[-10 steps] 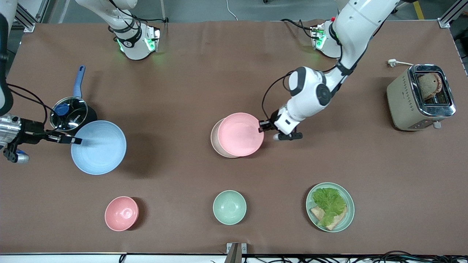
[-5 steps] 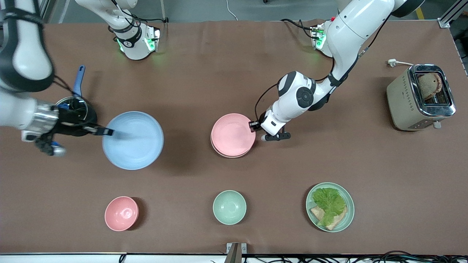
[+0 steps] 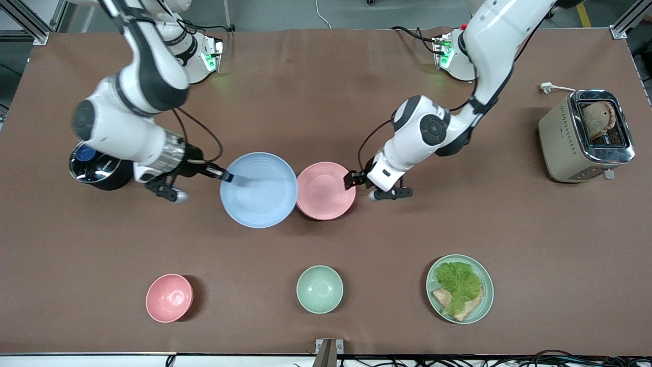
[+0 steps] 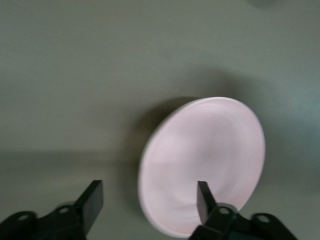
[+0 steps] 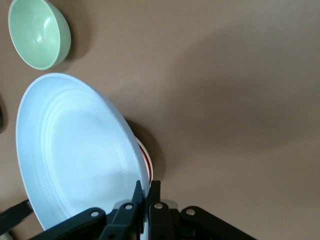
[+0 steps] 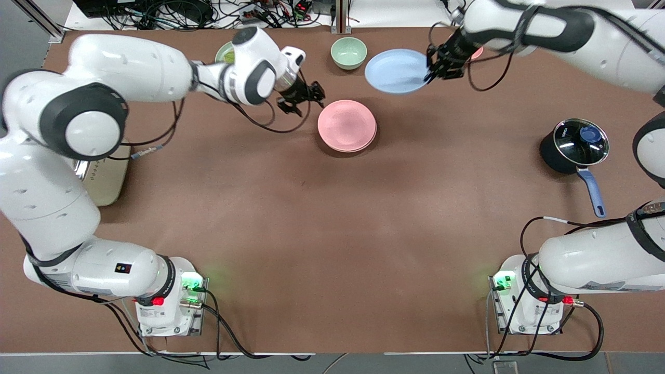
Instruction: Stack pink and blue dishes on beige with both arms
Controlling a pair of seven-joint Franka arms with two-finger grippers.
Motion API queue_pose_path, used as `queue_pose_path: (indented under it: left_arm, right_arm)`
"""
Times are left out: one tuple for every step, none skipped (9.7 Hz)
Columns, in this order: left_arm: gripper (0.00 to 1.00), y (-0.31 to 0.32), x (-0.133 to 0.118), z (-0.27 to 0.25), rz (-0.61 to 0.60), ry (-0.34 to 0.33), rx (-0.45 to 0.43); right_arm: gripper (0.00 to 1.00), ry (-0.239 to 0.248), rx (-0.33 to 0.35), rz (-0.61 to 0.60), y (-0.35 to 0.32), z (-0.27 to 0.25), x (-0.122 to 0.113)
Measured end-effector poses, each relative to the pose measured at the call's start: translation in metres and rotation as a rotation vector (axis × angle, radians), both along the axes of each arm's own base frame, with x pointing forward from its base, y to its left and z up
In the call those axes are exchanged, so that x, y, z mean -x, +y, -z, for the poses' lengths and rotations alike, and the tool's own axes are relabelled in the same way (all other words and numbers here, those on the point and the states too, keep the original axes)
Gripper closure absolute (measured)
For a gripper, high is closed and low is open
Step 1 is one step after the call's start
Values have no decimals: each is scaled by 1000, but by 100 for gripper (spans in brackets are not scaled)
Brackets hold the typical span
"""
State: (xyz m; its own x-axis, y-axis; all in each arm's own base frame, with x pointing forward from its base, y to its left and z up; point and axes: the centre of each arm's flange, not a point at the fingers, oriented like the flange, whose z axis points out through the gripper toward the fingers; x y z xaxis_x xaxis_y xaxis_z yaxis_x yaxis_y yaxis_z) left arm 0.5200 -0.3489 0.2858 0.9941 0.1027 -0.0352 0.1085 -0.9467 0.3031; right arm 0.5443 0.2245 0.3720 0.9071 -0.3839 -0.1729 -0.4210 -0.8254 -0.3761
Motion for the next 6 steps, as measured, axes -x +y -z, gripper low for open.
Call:
queue_pose_path:
  left_arm:
    - [0,31,-6,-27,59,10,-102]
    - [0,66,-15,-57,97,5,-178]
    - [0,103,-24,-93,105,-11,-228]
    - [0,142,-31,-131,90,-34,-263]
    - [0,181,-35,-173,76,-71,-309]
    - [0,213,-35,-213,79,-98,-347]
  right_arm:
    - [95,-12,-6,1,24,23,12]
    - [95,-19,-19,2,48,43,20]
    - [95,-27,-35,11,69,60,26]
    - [95,-43,-51,24,87,78,31]
    - [95,-56,-63,39,104,96,37]
    - [95,-52,-70,44,117,113,44]
